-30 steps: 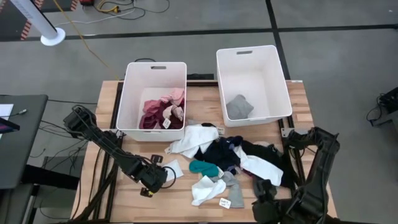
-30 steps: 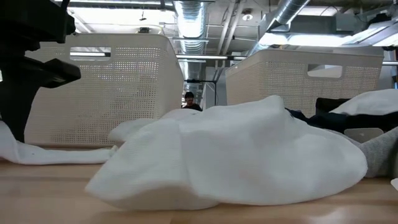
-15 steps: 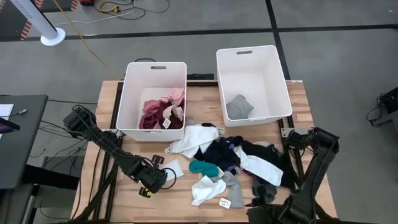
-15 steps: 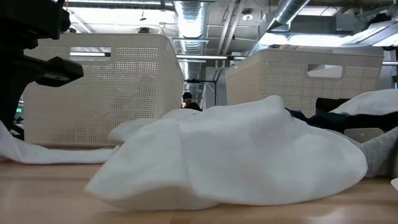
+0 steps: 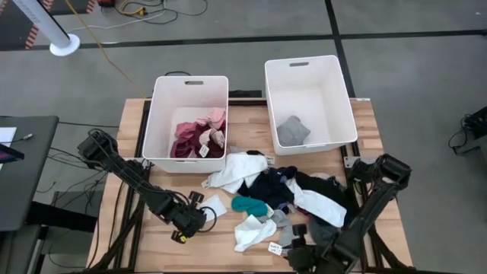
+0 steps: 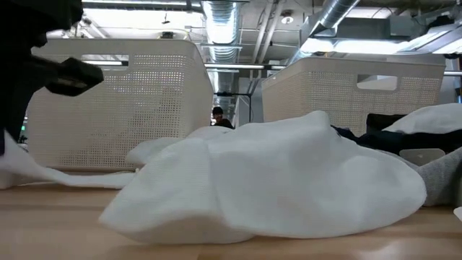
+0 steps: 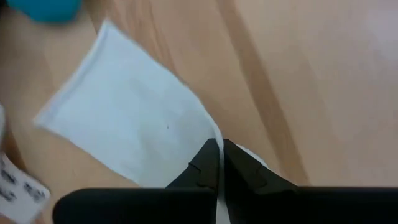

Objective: Sort clothes
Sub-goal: Put the white sock into the left white bin

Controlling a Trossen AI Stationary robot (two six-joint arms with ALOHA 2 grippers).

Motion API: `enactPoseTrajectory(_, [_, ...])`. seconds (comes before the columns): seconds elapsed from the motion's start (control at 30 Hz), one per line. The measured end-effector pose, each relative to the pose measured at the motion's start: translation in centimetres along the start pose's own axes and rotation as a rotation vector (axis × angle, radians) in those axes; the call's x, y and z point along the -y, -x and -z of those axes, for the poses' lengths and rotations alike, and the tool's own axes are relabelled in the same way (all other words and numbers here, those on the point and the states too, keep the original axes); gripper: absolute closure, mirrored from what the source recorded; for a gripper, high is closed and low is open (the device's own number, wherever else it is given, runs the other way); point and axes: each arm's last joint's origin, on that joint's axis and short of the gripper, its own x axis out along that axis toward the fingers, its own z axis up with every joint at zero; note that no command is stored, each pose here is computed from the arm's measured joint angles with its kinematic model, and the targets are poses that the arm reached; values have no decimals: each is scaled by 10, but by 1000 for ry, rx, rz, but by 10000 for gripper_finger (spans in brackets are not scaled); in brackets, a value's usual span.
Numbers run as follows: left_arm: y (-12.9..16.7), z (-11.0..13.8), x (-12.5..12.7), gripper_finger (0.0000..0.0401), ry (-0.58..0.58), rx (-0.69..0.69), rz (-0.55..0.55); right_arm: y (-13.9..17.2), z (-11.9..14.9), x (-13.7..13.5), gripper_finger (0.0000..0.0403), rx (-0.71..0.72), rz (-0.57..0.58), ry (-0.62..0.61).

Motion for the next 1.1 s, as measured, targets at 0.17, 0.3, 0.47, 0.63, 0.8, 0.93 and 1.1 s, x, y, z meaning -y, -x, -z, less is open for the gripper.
enactPoseTrajectory(0.17, [11,-18,2,399,-58,65,-1,-19,1,9,262,60,-4,-18])
enactPoseTrajectory(0.3, [23,-33,2,400,-116,120,-44,-29,-4,15,262,116,-15,-22])
enactPoseTrajectory(0.47, [38,-50,1,400,-185,178,-115,-41,-13,26,259,181,-15,-25])
enactPoseTrajectory(0.63, [48,-61,1,400,-229,225,-160,-52,-19,39,234,230,-1,-42])
enactPoseTrajectory(0.8, [55,-68,0,400,-263,249,-199,-60,-30,50,191,278,15,-50])
enactPoseTrajectory(0.93, [60,-73,0,400,-286,276,-225,-63,-39,58,164,317,27,-56])
enactPoseTrajectory(1.1, [68,-81,0,400,-316,316,-234,-68,-47,69,157,351,58,-81])
